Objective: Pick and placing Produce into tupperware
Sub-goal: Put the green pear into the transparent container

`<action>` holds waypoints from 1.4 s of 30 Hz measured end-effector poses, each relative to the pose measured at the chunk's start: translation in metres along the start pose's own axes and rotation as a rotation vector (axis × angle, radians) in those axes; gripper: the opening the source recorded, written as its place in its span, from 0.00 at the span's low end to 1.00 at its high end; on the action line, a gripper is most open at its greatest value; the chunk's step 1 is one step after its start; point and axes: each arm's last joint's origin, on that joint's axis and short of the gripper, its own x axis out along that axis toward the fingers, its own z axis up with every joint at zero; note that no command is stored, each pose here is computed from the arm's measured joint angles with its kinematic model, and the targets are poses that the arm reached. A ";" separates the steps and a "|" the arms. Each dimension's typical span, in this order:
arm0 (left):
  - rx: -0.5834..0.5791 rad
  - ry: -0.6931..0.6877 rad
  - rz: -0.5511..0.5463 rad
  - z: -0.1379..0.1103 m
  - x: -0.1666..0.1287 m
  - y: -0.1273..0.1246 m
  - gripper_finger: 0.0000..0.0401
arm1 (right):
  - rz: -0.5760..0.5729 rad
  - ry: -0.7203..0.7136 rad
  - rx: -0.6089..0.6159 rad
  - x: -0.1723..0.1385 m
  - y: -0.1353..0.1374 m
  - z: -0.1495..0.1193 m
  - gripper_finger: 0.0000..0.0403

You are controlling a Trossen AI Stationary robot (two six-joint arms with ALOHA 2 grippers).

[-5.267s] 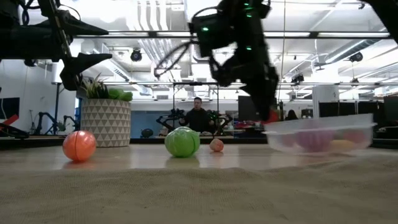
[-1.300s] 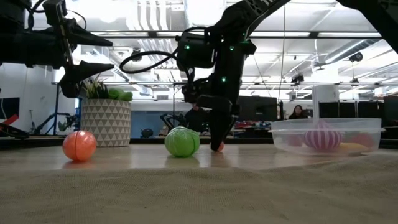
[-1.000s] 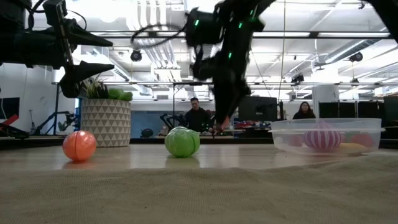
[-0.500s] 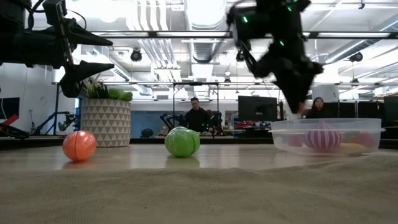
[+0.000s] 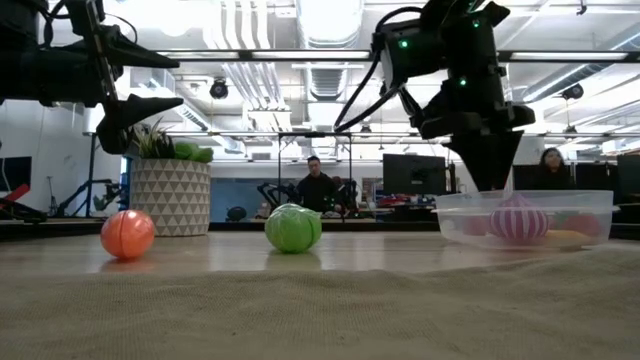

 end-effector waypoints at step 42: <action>0.000 -0.073 -0.105 0.013 -0.009 -0.007 0.54 | 0.339 -0.361 -0.408 -0.020 0.141 0.087 0.77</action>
